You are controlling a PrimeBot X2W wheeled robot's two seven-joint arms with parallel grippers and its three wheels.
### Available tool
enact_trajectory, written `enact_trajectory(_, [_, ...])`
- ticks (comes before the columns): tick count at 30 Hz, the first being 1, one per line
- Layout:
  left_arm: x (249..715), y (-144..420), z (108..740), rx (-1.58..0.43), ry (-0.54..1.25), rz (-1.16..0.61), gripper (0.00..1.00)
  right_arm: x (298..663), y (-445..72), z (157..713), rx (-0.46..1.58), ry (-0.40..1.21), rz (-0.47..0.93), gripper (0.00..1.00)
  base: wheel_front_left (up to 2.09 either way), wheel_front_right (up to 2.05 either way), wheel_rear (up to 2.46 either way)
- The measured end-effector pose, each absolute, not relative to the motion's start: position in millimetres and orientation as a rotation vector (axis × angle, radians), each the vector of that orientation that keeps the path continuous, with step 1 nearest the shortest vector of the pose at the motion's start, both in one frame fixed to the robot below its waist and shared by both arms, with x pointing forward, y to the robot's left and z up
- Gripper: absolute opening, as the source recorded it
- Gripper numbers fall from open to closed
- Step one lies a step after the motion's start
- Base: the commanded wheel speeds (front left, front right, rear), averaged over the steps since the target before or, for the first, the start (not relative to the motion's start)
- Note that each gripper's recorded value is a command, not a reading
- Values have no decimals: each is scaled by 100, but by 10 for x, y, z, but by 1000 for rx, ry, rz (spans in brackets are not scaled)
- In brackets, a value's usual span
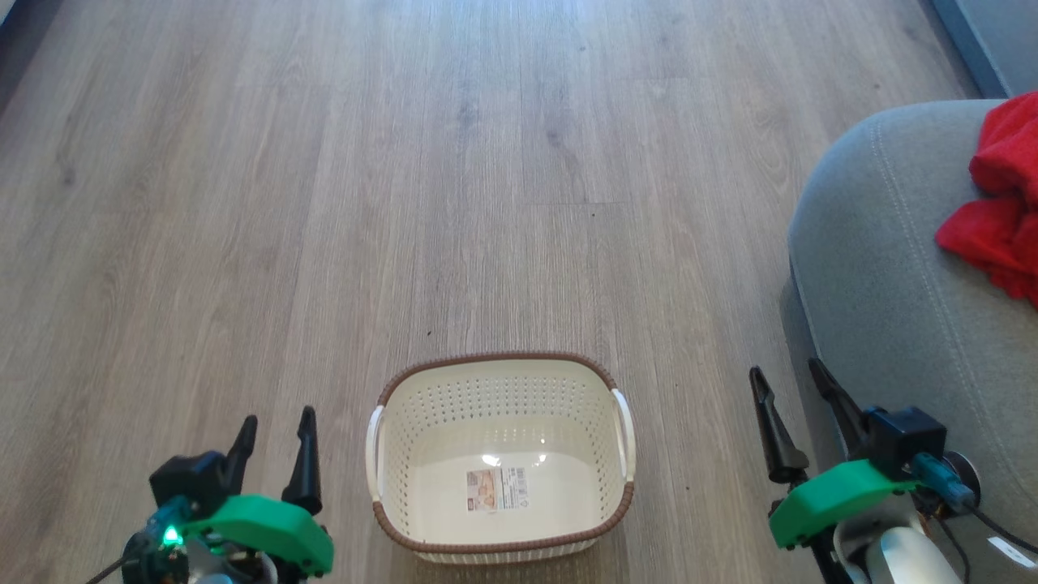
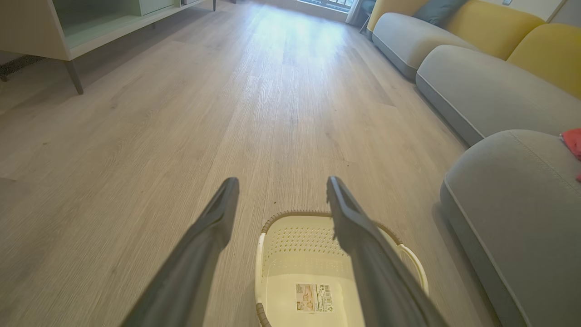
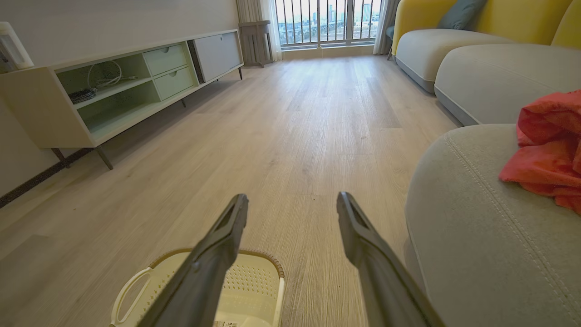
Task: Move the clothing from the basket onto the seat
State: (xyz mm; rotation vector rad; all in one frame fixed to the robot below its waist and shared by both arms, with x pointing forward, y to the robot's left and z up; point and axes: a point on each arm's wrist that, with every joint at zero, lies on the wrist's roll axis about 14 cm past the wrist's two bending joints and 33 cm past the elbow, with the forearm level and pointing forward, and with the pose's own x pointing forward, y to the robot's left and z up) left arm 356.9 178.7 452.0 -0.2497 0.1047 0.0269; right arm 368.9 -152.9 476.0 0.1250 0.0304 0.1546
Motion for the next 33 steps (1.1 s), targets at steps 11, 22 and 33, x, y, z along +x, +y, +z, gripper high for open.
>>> enact_trajectory(11, [3443,1825,4290,-309,184,65,0,3543,-1606,4480,167,124,118,0,0,0,0])
enact_trajectory(22, [3454,1851,4291,-420,193,90,0,3554,-1682,4469,288,142,70,0,0,0,0])
enact_trajectory(33, [3463,1874,4284,-534,206,112,0,3567,-1737,4480,416,146,28,0,0,0,0])
